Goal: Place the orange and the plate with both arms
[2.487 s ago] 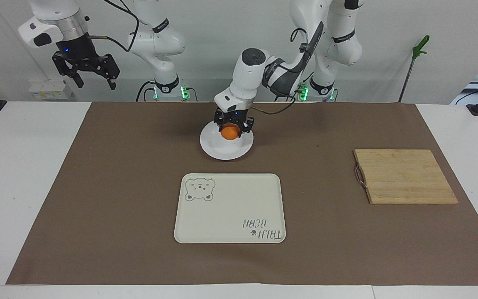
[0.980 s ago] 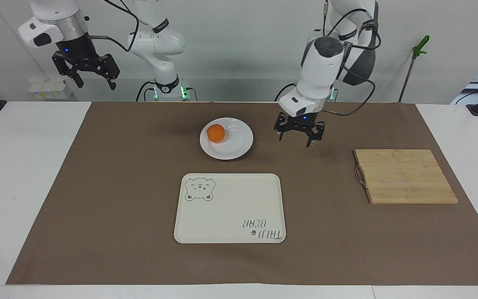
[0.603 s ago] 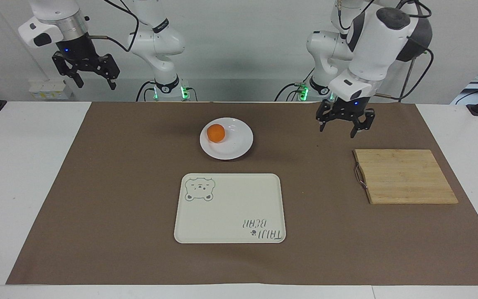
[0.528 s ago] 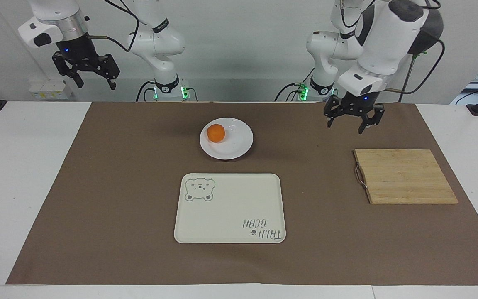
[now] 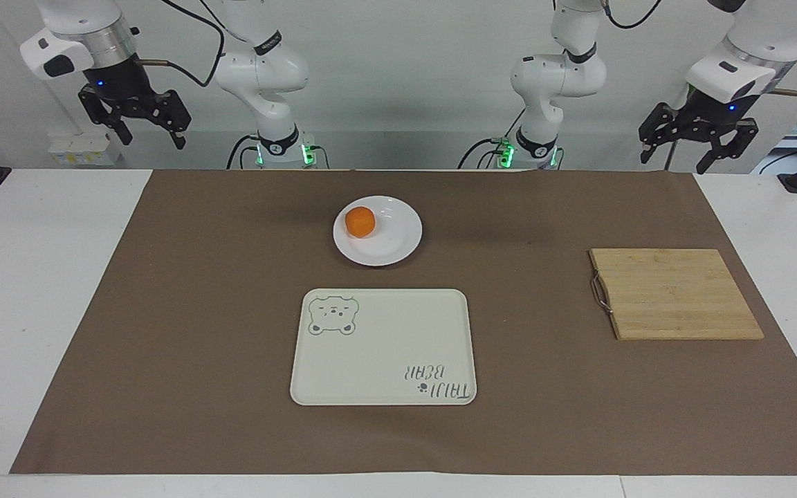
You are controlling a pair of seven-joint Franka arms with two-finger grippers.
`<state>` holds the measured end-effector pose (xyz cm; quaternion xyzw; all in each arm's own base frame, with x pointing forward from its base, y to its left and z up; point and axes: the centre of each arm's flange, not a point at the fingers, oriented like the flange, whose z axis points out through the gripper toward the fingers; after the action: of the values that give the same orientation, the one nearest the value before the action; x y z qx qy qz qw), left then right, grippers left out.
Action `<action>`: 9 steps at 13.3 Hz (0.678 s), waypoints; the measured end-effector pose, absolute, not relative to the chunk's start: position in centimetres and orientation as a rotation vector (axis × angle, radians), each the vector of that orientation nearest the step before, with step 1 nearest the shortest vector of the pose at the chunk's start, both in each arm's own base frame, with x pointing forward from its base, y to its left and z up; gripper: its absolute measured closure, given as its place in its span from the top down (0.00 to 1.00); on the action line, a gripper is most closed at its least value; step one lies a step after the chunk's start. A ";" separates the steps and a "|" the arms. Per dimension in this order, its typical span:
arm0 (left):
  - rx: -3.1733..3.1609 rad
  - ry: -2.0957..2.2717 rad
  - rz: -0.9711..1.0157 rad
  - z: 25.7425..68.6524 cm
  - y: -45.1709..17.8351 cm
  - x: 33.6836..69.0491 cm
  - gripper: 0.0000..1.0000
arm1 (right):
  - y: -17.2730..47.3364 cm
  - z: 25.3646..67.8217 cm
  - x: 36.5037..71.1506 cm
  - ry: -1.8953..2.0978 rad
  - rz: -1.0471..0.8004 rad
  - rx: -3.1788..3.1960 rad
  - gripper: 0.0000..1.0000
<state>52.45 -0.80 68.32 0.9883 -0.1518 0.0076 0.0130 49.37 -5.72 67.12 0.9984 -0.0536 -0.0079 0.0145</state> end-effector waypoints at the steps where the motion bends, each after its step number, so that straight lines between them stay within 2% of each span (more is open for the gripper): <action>1: 3.081 -0.467 0.031 68.7 -0.6 52.4 1.00 | -5.7 67.1 49.4 -0.164 -0.025 3.108 1.00; 9: 3.088 -0.419 0.034 68.9 -1.7 52.4 1.00 | -1.8 66.5 49.5 -0.043 -0.046 3.184 1.00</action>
<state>52.38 -1.71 68.91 0.9908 -0.1345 0.0111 0.0125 49.51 -1.77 66.47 0.9996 -0.0134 -0.0143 -0.0217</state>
